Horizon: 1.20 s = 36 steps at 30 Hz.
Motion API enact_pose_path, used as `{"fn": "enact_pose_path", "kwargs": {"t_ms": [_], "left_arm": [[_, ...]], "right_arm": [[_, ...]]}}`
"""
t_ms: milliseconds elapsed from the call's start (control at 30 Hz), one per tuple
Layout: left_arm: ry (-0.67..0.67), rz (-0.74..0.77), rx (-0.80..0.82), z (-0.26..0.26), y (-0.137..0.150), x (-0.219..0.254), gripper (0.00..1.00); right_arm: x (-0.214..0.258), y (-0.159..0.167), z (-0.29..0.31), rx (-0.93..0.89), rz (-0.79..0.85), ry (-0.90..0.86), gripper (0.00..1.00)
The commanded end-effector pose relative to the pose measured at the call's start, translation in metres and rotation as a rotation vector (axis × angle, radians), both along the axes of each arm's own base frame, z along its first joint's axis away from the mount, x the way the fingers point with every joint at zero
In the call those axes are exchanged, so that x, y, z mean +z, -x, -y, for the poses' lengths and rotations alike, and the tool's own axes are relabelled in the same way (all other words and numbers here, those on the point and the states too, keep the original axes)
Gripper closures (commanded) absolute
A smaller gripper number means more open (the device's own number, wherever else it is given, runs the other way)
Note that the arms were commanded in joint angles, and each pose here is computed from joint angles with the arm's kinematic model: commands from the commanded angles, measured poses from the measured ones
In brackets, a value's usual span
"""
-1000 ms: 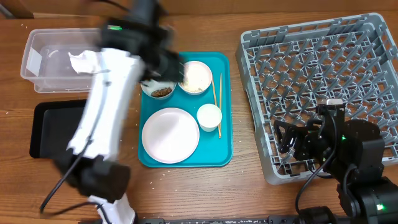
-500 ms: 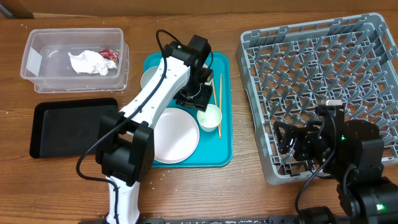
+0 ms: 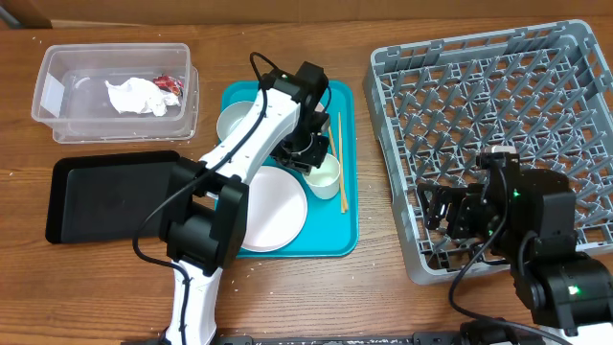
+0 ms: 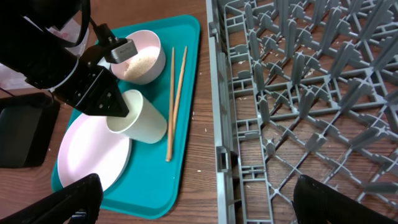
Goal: Sort waste into correct bins and load items into the dishwasher
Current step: 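Grasp the white paper cup on the teal tray with left gripper, then pass the paper cup from left gripper to right gripper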
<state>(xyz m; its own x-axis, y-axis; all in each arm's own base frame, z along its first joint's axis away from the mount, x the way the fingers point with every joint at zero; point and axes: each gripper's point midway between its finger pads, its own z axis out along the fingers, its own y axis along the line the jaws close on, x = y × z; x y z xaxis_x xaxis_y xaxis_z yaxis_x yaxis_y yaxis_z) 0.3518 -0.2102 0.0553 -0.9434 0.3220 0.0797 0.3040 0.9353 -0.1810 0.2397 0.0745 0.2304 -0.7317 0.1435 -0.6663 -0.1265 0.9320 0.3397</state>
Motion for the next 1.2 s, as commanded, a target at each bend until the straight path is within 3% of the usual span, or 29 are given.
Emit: {"fn": "enact_pose_path", "kwargs": {"t_ms": [0,133,233,400,533,800,1167], "left_arm": [[0.003,-0.031,0.036,0.001,0.003,-0.003,0.96],[0.094,-0.083,0.034,0.004,0.005,0.026,0.96],[0.248,-0.120,0.004,0.010,0.005,0.064,0.96],[0.767,-0.146,-0.052,0.027,0.003,0.159,0.96],[0.968,-0.146,0.021,0.024,-0.009,0.191,0.96],[1.195,-0.202,0.033,0.047,-0.004,0.228,0.96],[1.198,-0.288,0.008,0.074,0.017,0.234,0.96]], "right_arm": [[0.012,-0.004,-0.002,0.002,0.038,-0.011,0.00],[0.024,-0.009,-0.011,-0.017,0.055,-0.115,0.00],[0.034,-0.011,-0.025,0.039,0.075,-0.181,0.00],[0.045,-0.016,-0.061,0.251,0.093,-0.295,0.00],[0.059,-0.023,-0.088,0.433,0.137,-0.397,0.00],[0.073,-0.037,-0.116,0.665,0.204,-0.525,0.03],[0.077,-0.063,-0.108,0.658,0.295,-0.505,0.04]]}}
